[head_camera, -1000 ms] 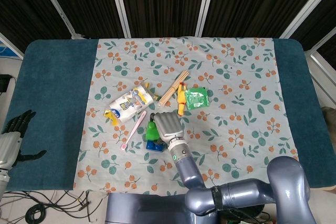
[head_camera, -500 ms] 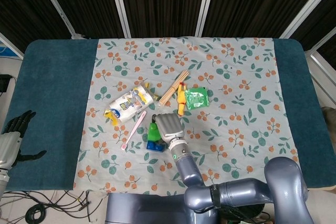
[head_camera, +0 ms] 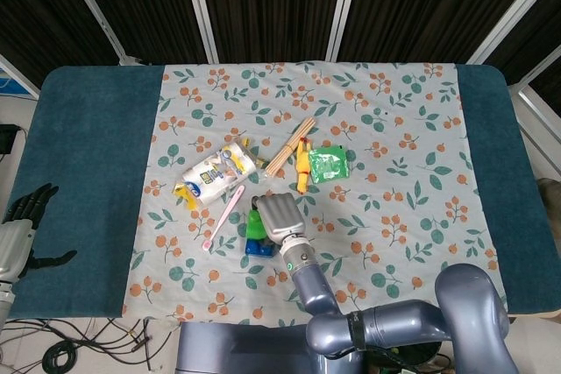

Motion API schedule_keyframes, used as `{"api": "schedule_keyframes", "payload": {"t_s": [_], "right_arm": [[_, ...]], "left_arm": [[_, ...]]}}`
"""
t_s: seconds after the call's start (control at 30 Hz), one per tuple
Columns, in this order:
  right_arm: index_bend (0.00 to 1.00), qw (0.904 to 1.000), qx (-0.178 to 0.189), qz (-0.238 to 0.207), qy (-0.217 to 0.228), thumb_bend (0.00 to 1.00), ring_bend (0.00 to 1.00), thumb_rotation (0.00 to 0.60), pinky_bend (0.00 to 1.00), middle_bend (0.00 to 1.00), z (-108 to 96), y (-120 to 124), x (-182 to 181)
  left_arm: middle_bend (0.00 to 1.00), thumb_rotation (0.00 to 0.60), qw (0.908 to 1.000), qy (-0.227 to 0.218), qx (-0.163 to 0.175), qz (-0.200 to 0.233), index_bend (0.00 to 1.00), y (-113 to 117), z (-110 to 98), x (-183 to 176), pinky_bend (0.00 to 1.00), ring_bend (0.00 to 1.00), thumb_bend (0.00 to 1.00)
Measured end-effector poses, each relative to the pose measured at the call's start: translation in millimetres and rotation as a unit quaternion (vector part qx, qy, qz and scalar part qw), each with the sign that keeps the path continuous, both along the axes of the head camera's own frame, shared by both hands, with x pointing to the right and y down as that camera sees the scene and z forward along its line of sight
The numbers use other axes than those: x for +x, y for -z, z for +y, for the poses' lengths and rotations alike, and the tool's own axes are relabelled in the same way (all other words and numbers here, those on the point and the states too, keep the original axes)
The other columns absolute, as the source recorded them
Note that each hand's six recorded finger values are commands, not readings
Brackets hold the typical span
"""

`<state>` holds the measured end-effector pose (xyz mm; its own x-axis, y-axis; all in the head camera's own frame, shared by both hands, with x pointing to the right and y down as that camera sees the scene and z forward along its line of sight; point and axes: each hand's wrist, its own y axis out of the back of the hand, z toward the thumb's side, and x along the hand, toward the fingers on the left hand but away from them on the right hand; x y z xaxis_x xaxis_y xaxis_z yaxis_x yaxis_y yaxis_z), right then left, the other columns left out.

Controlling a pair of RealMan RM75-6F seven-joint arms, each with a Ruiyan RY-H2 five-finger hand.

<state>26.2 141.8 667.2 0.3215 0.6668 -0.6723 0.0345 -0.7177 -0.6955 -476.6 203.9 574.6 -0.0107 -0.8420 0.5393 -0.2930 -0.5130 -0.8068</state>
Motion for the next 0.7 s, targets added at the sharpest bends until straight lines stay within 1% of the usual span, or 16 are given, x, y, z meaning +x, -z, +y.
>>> {"api": "schedule_keyframes", "payload": {"t_s": [0.4, 0.53, 0.57, 0.63, 0.67, 0.7], "right_arm": [[0.62, 0.9998, 0.002, 0.010, 0.018, 0.42, 0.56, 0.600, 0.63, 0.59, 8.1, -6.9, -2.1], [0.62, 0.9997, 0.004, 0.011, 0.022, 0.42, 0.56, 0.600, 0.63, 0.57, 8.6, -6.8, -2.4], [0.60, 0.9997, 0.004, 0.010, 0.021, 0.42, 0.55, 0.600, 0.63, 0.56, 8.7, -6.7, -2.3], [0.52, 0.9997, 0.004, 0.009, 0.021, 0.41, 0.52, 0.600, 0.59, 0.51, 8.8, -6.3, -2.0], [0.45, 0.9997, 0.004, 0.008, 0.020, 0.40, 0.50, 0.600, 0.54, 0.47, 8.5, -5.7, -1.8], [0.40, 0.9998, 0.005, 0.007, 0.020, 0.38, 0.46, 0.600, 0.48, 0.43, 8.4, -5.1, -1.6]], "left_arm": [[0.00, 0.600, 1.0000, 0.002, 0.000, 0.000, 0.00, 0.1, -0.4, -0.6, 0.00, 0.00, 0.00], [0.00, 0.600, 1.0000, 0.002, 0.000, 0.000, 0.00, 0.1, -0.5, -0.8, 0.00, 0.00, 0.00], [0.00, 0.600, 1.0000, 0.001, 0.000, -0.001, 0.00, 0.1, -0.4, -0.8, 0.00, 0.00, 0.00], [0.00, 0.600, 1.0000, 0.002, 0.000, -0.001, 0.00, 0.0, -0.3, -0.9, 0.00, 0.00, 0.00], [0.00, 0.600, 1.0000, 0.002, 0.000, -0.001, 0.00, -0.1, -0.2, -1.0, 0.00, 0.00, 0.00], [0.00, 0.600, 1.0000, 0.002, 0.000, -0.001, 0.00, 0.0, -0.3, -1.1, 0.00, 0.00, 0.00]]}}
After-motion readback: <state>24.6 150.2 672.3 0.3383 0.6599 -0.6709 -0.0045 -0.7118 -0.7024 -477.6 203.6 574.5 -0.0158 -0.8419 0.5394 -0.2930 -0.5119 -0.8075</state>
